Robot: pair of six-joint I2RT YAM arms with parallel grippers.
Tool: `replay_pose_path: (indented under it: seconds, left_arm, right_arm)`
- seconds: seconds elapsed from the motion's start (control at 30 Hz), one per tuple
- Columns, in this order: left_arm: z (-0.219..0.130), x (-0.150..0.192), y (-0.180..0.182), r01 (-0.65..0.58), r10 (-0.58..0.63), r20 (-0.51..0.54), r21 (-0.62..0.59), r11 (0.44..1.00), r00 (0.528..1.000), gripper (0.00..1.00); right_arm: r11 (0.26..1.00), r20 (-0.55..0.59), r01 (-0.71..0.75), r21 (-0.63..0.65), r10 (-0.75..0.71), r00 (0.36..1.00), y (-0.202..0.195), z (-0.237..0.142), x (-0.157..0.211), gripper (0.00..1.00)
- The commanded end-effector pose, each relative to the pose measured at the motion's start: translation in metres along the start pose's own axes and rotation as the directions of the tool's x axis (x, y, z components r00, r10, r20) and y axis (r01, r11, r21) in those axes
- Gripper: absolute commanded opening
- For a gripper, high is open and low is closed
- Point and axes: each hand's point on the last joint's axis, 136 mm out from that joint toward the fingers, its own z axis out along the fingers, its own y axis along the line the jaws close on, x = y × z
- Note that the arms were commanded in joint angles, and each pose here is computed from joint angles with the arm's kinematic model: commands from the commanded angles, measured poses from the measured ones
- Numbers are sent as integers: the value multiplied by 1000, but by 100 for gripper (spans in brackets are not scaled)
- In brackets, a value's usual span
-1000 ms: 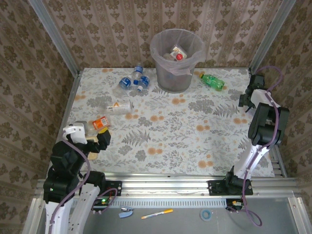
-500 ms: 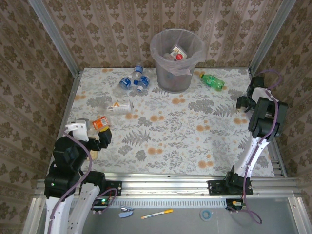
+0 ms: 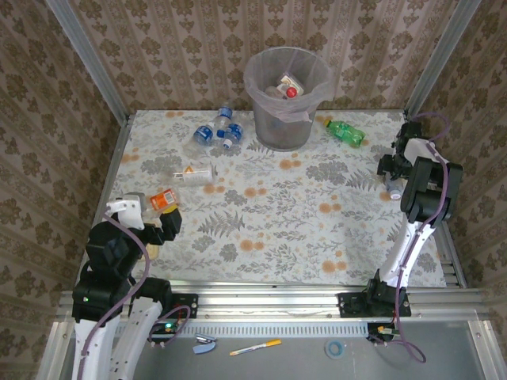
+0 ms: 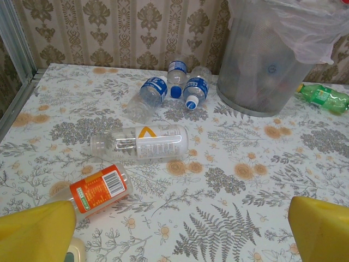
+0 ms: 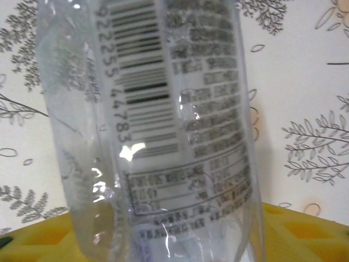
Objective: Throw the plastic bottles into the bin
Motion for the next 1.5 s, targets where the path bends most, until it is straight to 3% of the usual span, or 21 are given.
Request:
replay_pose_path:
  seconds: [0.0,0.23,0.53,0.87,1.23,1.47]
  left_arm:
    - [1,2,2,-14,14,-8,-11,1000,1000,100]
    - [1,2,1,-16,16,-8,-4,1000,1000,100]
    - [0,2,1,-16,16,-6,-3,1000,1000,100]
    - [-1,1,1,-14,14,3,-3,1000,1000,100]
    - [-5,-1,0,-17,17,19,3,1000,1000,100]
    - [-6,-2,-1,-18,17,31,5,1000,999,100]
  right_arm:
    - [999,-65,-2,-41,0,998,13,4,9,61]
    - [998,-72,-10,-65,6,997,27,0,12,53]
    - [988,14,-83,-129,85,996,48,-33,-1,41]
    - [930,129,-197,-309,246,961,83,-77,-21,32]
    - [865,303,-172,-471,342,889,98,-159,-30,30]
    - [837,413,-84,-540,350,841,107,-222,-26,29]
